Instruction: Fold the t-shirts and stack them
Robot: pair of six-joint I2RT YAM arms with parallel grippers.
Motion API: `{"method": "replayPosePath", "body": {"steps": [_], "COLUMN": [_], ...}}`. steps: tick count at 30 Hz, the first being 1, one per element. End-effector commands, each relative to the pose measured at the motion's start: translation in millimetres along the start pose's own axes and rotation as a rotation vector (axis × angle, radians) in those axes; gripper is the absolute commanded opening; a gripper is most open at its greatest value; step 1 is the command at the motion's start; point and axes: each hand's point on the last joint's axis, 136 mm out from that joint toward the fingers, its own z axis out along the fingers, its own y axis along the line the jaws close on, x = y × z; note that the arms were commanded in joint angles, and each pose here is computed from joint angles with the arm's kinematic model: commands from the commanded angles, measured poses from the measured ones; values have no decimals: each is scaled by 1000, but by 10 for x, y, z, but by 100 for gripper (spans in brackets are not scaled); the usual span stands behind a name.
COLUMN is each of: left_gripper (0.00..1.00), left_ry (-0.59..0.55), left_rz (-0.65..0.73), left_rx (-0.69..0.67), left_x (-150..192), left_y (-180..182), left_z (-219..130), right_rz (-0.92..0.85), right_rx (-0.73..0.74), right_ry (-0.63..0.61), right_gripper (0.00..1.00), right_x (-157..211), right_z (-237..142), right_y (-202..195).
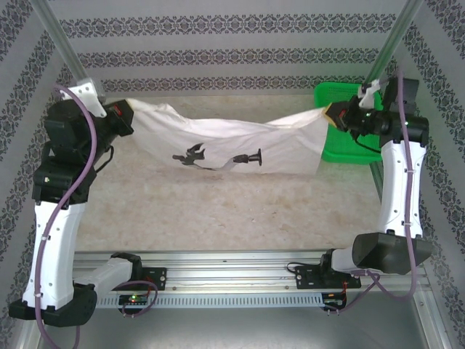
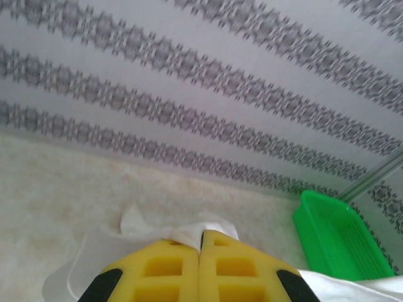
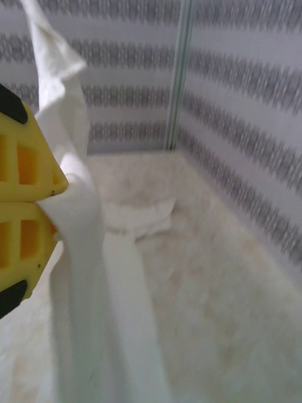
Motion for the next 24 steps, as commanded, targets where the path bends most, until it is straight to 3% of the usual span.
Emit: {"method": "replayPosePath", "body": {"steps": [1, 6, 11, 17, 24], "left_gripper": [0, 0, 0, 0, 0], "left_ry": [-204, -298, -324, -300, -274], "left_rz": [109, 170, 197, 199, 154], "left_rx": [26, 35, 14, 60, 131], "left_x": [-604, -960, -1125, -1227, -1330], "left_y": [-167, -301, -304, -353, -331], "left_z": [-223, -328, -152, 377, 1190], "right_rz": [-63, -110, -64, 30, 54], "right_rx": [-240, -363, -341, -271, -192], "right_ry": [-20, -51, -76, -49, 23], "right_gripper": [0, 0, 0, 0, 0], "right_x": [-143, -221, -312, -412, -623], "right_z": [-276, -574, -592, -279, 412], "right_y": [719, 1202, 1146, 764, 442]}}
